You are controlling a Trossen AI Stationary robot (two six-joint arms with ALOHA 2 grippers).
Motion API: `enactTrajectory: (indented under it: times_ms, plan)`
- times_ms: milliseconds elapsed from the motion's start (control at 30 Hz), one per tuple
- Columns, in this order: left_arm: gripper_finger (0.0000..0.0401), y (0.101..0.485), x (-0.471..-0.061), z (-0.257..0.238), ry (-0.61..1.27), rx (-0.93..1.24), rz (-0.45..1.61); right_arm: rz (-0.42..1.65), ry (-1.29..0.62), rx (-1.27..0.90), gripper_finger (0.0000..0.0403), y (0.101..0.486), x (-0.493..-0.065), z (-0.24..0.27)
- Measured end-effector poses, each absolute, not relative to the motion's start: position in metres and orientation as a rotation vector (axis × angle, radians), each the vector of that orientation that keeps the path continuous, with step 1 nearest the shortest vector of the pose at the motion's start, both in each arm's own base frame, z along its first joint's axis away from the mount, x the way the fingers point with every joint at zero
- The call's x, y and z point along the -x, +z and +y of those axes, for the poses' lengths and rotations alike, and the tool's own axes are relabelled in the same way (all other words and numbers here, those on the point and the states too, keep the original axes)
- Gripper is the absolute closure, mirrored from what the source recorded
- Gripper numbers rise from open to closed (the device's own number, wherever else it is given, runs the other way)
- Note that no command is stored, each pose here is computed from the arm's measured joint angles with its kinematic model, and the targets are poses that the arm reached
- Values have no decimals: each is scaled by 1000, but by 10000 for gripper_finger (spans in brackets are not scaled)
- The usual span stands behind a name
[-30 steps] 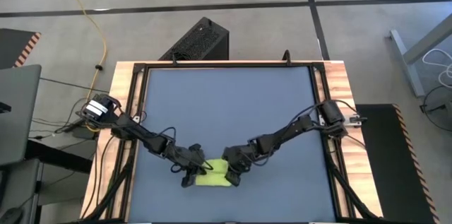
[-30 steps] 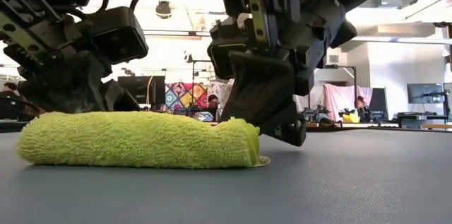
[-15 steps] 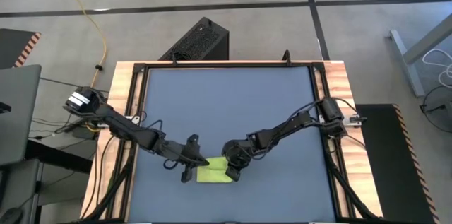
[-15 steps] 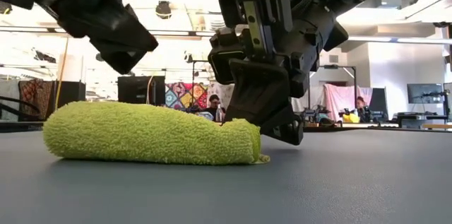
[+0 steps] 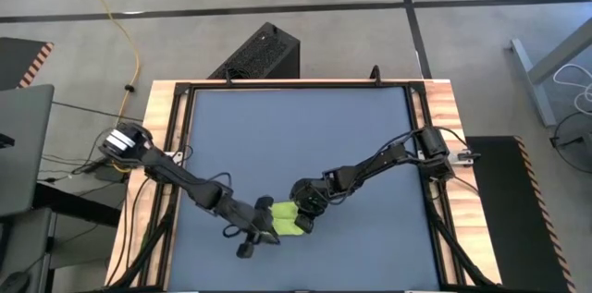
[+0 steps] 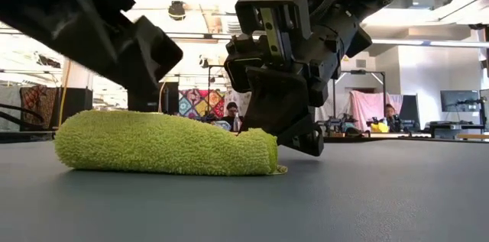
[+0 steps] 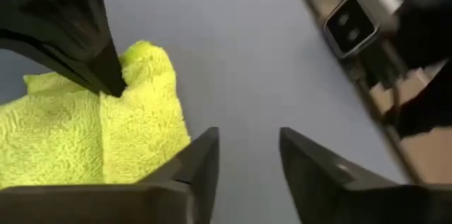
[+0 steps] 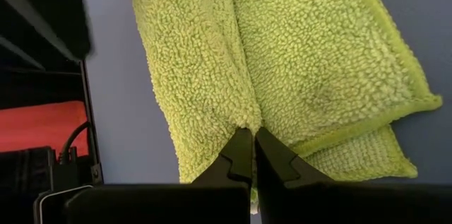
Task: Roll towel
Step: Roll the green towel
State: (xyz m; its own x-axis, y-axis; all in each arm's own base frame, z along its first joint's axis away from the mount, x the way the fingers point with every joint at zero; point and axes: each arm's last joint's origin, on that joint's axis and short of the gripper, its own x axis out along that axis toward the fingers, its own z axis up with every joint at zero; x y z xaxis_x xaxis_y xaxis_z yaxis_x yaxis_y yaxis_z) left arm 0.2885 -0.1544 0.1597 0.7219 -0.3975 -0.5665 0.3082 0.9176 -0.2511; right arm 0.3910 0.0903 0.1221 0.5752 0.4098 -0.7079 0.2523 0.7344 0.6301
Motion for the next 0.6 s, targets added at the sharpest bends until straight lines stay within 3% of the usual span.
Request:
enactTrajectory:
  times_ms: [133, 233, 600]
  plan:
    - [208, 168, -298, -160, -408, 51, 695, 982, 106, -772, 382, 122, -391, 90]
    - [182, 177, -303, -161, -388, -16, 718, 985, 108, -769, 382, 122, -391, 90]
    - [175, 176, -291, -166, -251, -244, 851, 986, 109, -767, 382, 121, -391, 91]
